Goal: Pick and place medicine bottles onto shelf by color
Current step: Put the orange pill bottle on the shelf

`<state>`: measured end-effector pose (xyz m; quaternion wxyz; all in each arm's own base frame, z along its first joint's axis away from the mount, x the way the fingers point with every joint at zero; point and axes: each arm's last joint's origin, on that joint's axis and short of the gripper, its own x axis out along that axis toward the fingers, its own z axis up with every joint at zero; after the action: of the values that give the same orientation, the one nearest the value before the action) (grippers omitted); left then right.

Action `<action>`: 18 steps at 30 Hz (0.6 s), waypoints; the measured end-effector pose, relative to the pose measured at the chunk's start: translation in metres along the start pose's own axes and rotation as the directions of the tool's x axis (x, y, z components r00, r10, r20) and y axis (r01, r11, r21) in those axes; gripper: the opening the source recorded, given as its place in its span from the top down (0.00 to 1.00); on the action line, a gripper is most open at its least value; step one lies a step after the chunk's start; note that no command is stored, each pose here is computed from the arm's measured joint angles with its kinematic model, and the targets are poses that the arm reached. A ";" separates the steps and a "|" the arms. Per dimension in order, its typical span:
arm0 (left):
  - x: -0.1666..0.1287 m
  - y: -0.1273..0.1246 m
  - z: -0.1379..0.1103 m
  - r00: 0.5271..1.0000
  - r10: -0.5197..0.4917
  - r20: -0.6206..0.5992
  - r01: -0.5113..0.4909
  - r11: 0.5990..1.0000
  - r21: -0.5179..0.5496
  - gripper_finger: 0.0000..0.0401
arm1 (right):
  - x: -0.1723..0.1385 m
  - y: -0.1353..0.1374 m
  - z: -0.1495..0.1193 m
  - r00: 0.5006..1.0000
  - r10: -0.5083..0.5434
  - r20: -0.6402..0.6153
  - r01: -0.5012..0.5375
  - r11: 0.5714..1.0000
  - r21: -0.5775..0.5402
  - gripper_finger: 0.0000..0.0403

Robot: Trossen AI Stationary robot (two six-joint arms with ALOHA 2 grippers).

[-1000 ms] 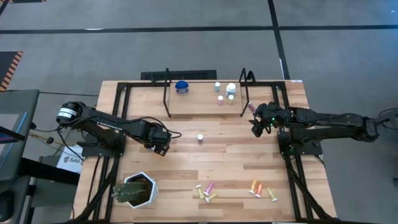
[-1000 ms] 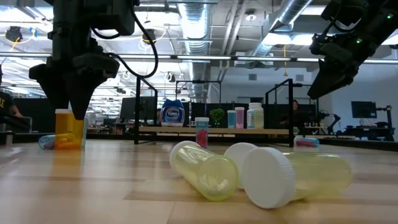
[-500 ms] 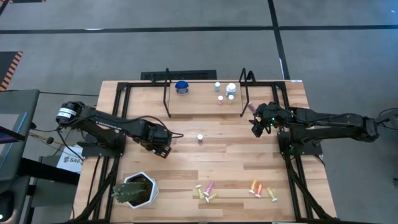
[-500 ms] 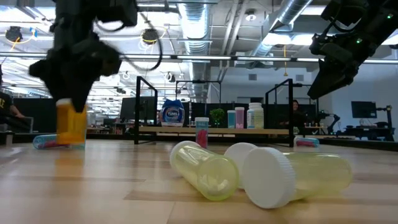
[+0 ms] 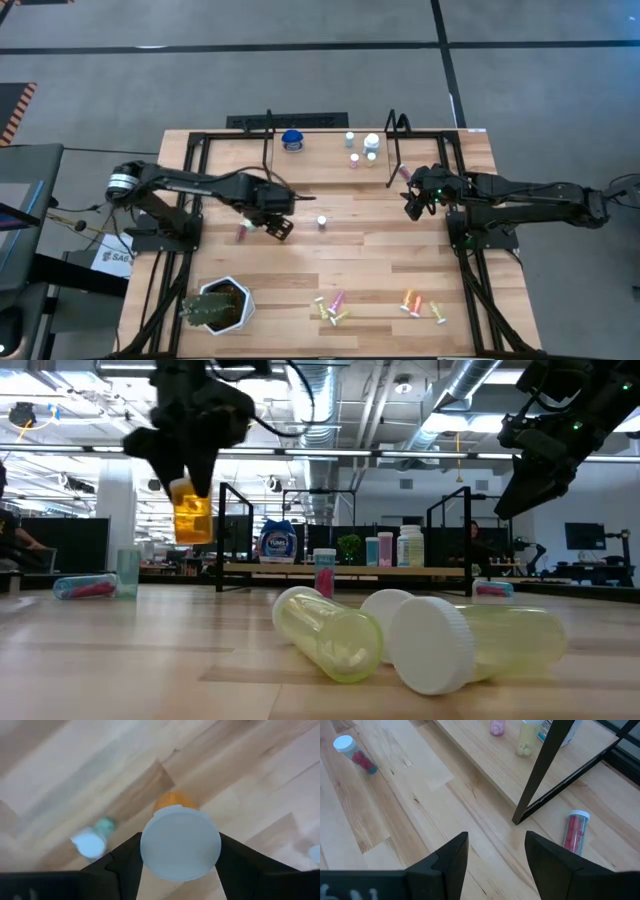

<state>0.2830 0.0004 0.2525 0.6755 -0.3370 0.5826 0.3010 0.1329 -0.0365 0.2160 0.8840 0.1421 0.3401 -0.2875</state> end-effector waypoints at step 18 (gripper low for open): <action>0.005 0.001 0.111 0.997 0.070 -0.024 -0.038 0.759 0.650 0.50 | 0.000 0.000 0.000 1.000 0.000 0.000 0.000 1.000 0.000 0.46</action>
<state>0.3475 0.0902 0.2578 0.7274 -0.0725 0.6761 0.0921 0.1329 -0.0365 0.2160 0.8840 0.1420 0.3401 -0.2875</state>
